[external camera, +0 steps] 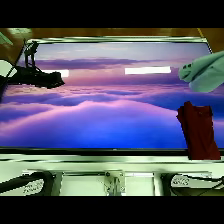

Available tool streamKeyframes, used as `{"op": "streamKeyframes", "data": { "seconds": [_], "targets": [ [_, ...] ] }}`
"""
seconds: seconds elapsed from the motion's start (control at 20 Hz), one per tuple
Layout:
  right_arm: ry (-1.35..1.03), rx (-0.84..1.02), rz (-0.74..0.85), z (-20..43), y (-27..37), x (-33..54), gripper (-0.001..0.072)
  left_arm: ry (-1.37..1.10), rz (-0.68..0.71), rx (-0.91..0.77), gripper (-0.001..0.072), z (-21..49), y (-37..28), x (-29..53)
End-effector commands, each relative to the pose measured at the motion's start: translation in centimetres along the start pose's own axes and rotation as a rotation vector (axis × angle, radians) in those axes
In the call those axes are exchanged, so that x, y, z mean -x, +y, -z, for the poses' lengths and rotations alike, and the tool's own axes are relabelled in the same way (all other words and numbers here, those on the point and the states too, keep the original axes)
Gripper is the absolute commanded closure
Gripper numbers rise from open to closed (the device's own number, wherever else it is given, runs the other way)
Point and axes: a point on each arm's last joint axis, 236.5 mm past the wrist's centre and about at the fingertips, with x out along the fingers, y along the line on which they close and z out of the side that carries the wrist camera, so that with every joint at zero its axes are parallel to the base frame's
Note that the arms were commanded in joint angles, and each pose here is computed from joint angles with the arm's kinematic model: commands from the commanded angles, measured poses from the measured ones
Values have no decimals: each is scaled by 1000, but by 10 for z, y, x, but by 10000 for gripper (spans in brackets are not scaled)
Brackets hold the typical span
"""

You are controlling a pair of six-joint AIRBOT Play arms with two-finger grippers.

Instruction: Fold the shirts.

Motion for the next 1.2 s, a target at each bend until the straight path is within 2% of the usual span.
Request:
{"op": "streamKeyframes", "data": {
  "seconds": [0.0,0.2,0.3,0.6,0.8,0.95,1.15],
  "targets": [
    [243,-84,200,59,-56,-16,651,3,10,0,672,1,-4,-1],
    [167,-78,217,42,-60,-17,651,3,10,0,671,1,-4,-1],
    [227,-90,240,56,-64,-14,651,4,11,0,671,1,-4,-1],
    [549,-186,587,130,-125,43,651,3,10,-2,671,1,-4,-1],
    [744,-249,551,191,-123,43,651,3,10,-4,672,1,-4,-1],
    [939,-333,563,266,-136,56,651,4,10,-20,671,1,-4,-1],
    [1093,-402,663,349,-167,80,649,4,10,-31,671,1,-4,-1]
  ]
}}
